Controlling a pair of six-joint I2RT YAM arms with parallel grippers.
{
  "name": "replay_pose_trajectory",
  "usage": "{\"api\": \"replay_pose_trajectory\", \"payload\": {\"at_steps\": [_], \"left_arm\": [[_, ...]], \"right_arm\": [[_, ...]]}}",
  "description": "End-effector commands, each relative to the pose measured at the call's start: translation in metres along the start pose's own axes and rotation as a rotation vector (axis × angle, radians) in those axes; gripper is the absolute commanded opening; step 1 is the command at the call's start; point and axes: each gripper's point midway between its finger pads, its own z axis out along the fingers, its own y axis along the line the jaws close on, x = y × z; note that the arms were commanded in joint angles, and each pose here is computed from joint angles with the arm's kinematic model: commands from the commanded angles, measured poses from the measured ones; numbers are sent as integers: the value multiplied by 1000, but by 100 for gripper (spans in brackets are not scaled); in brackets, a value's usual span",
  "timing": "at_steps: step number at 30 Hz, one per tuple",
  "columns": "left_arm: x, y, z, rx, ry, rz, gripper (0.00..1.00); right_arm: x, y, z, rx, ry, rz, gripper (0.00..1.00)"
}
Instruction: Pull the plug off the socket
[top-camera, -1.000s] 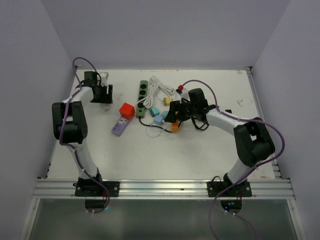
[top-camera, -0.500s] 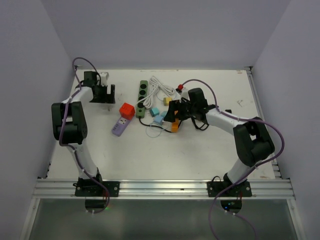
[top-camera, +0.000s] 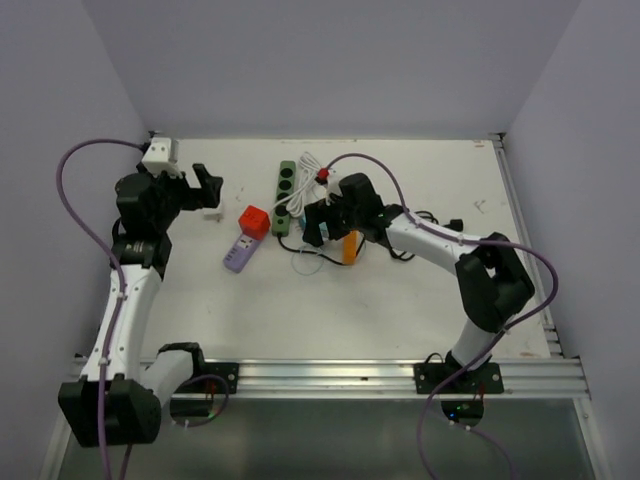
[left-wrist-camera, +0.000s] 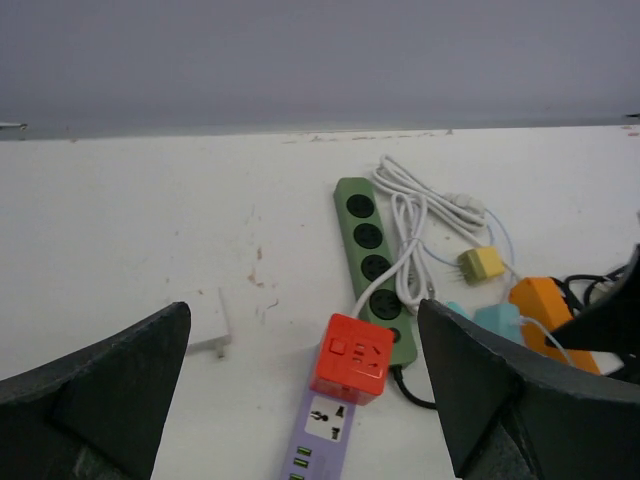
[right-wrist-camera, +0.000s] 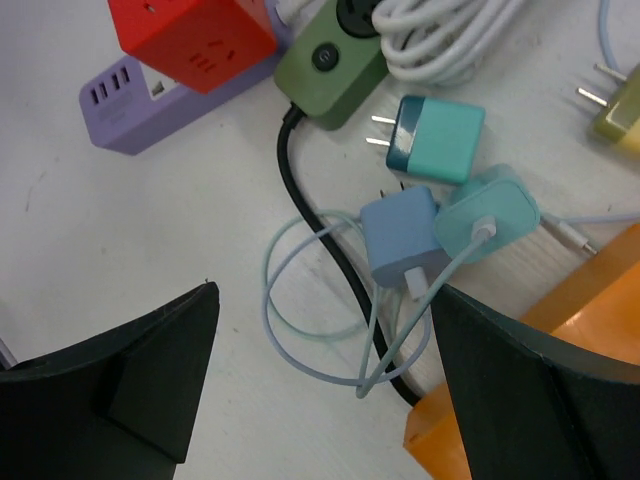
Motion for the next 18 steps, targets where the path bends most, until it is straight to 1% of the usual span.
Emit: {"api": "replay_pose_trajectory", "payload": {"at_steps": [1, 2, 3, 4, 6, 9, 10, 13, 15, 16, 17, 18], "left_arm": [[12, -24, -7, 80, -39, -37, 100], [9, -30, -14, 93, -54, -28, 100], [16, -30, -16, 91, -49, -26, 100], [19, -30, -17, 86, -48, -23, 100], [16, -34, -25, 92, -72, -33, 100], [2, -48, -36, 103, -121, 4, 100], [-2, -47, -39, 88, -136, 6, 100], [-5, -56, -44, 123, -151, -10, 100], [-7, -59, -45, 137, -154, -15, 100], [-9, -58, -46, 130, -159, -14, 100], [-11, -58, -48, 126, -161, -18, 100], [-13, -59, -51, 129, -162, -16, 100]], "right_arm": [[-43, 12, 2, 56, -71, -83, 91], [-45, 25, 5, 46, -70, -117, 91], [-41, 24, 16, 52, -48, -152, 91], [-58, 31, 17, 49, -71, -176, 91], [-56, 36, 24, 34, -33, -199, 91], [-65, 54, 27, -33, -32, -203, 91], [-72, 60, 23, -47, -47, -199, 91], [-85, 73, 23, -65, -105, -215, 92], [-82, 72, 38, -55, -85, -243, 93], [-99, 76, 39, -52, -107, -255, 93], [-81, 66, 60, -26, -37, -261, 93], [-82, 66, 66, -21, -30, -276, 93]]}}
